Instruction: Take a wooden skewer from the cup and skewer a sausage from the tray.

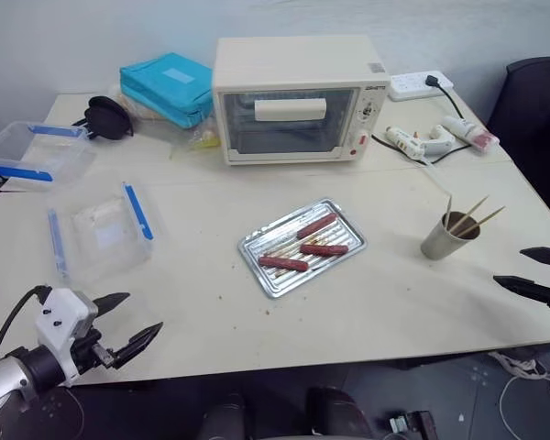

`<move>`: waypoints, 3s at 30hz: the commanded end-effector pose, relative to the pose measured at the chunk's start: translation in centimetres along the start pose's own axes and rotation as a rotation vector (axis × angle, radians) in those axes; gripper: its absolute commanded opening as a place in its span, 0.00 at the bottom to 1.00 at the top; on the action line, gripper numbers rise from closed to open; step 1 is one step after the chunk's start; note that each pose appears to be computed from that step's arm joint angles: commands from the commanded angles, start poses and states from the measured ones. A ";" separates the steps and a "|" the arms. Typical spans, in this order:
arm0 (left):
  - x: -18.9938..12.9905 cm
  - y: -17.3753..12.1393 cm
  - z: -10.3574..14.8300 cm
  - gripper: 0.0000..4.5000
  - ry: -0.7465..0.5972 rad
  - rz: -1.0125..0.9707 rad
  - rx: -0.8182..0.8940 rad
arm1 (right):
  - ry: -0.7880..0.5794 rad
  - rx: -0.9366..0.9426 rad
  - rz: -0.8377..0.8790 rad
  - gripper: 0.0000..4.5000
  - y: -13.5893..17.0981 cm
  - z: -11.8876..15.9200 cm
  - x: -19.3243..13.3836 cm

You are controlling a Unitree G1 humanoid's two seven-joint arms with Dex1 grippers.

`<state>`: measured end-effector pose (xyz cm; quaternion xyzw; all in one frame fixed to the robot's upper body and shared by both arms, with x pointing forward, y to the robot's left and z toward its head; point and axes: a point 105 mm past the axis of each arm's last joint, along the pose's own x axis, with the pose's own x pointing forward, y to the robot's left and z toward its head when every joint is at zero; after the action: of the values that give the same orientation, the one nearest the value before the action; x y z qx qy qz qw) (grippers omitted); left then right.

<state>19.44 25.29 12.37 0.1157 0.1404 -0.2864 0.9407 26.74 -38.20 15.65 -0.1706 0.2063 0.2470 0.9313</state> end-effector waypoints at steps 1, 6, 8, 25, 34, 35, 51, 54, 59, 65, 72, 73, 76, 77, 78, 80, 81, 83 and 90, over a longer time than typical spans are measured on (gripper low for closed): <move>-0.3 -0.1 0.4 1.00 0.002 -0.014 0.028 | -0.035 -0.019 -0.011 0.99 0.0 0.9 -0.2; -0.3 -0.2 0.1 1.00 0.000 0.000 0.008 | -0.030 -0.035 -0.030 0.99 -0.2 0.7 -0.2; -0.3 -0.2 0.0 1.00 0.005 0.003 0.012 | -0.027 -0.044 -0.030 0.99 -0.1 0.7 -0.1; 0.4 0.4 0.5 1.00 -0.026 0.017 0.005 | -0.041 0.013 -0.048 0.99 -0.1 0.6 -0.2; 1.4 -0.8 4.2 1.00 -0.139 -0.133 -0.046 | -0.148 0.105 -0.126 0.99 -0.2 1.8 -1.2; 1.5 -1.2 5.6 1.00 -0.177 -0.190 -0.076 | -0.194 0.149 -0.125 0.99 0.0 2.4 -1.4; 3.9 -8.1 15.1 1.00 -0.332 -0.704 0.051 | -0.504 0.406 -0.163 0.99 2.0 7.0 1.3; 4.7 -8.0 15.4 1.00 -0.340 -0.700 0.080 | -0.517 0.398 -0.174 0.99 1.9 7.3 2.4; 5.1 -8.0 15.8 1.00 -0.350 -0.693 0.099 | -0.507 0.386 -0.214 0.99 1.4 7.0 3.4; 4.8 -7.6 16.0 1.00 -0.354 -0.670 0.102 | -0.497 0.381 -0.226 0.99 1.0 6.3 3.4; 4.9 -7.4 15.8 1.00 -0.345 -0.659 0.110 | -0.518 0.384 -0.212 0.71 1.1 6.5 3.5; 4.9 -7.4 15.8 1.00 -0.345 -0.659 0.111 | -0.522 0.382 -0.204 0.61 1.2 6.7 3.6; 4.9 -7.3 15.9 1.00 -0.350 -0.659 0.114 | -0.527 0.382 -0.194 0.56 1.3 7.1 4.0; 4.9 -7.3 16.0 1.00 -0.352 -0.660 0.115 | -0.528 0.383 -0.191 0.56 1.3 7.2 4.1; 4.9 -7.3 16.0 1.00 -0.353 -0.660 0.116 | -0.528 0.383 -0.190 0.56 1.3 7.3 4.2; 4.9 -7.3 16.1 1.00 -0.356 -0.660 0.117 | -0.527 0.383 -0.191 0.56 1.3 7.3 4.4; 4.9 -7.3 16.1 1.00 -0.357 -0.660 0.118 | -0.527 0.385 -0.192 0.56 1.2 7.3 4.5; 4.9 -7.3 16.2 1.00 -0.359 -0.658 0.118 | -0.527 0.388 -0.191 0.56 1.1 7.3 4.6; 4.8 -7.2 16.3 1.00 -0.362 -0.652 0.119 | -0.540 0.396 -0.176 0.21 1.4 7.6 4.7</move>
<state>22.64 12.07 23.85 0.0517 0.0107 -0.5961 0.8012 32.19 -32.05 18.20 0.0755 0.0089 0.1538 0.9852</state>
